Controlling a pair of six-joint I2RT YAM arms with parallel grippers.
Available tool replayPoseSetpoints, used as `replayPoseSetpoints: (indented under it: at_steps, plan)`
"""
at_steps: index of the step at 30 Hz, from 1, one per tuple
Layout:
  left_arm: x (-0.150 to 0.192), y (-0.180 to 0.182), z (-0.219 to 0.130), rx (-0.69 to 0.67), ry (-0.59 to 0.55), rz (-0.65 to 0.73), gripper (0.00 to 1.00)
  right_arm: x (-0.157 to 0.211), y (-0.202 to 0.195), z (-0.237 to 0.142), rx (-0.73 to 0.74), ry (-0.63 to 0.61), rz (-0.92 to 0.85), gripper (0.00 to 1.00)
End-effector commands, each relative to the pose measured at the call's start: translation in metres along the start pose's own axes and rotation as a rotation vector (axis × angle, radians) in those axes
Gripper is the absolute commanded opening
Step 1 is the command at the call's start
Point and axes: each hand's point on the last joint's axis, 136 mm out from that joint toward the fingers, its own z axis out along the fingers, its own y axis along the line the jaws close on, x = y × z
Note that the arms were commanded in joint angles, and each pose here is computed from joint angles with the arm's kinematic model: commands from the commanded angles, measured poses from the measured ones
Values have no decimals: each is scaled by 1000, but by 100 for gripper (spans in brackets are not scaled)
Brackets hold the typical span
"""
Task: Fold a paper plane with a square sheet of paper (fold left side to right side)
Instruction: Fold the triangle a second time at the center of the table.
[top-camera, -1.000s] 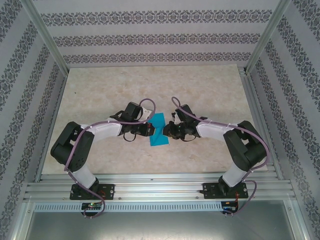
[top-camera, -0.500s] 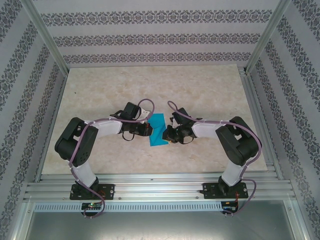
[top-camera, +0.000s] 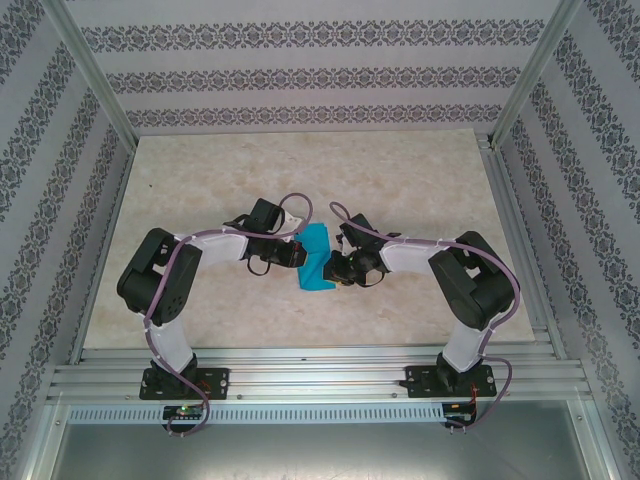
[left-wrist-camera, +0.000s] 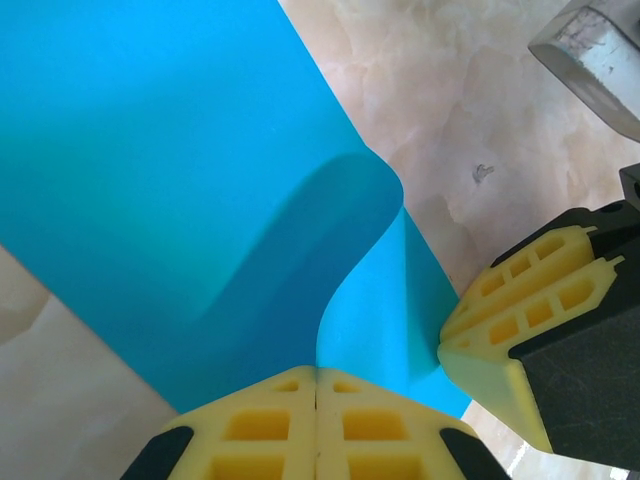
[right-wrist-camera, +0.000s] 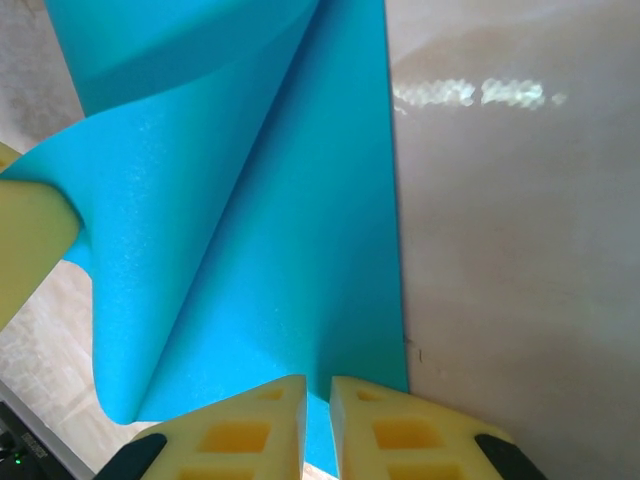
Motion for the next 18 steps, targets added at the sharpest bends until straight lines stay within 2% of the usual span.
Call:
replayPoseSetpoints:
  at_steps: [1,18]
  plan:
    - [-3,8,-2,-20,9,22,8,14,-24,10,99,44,8,17]
    - [9,14,-2,-43,14,8,9,13,-22,10,99,44,2,17]
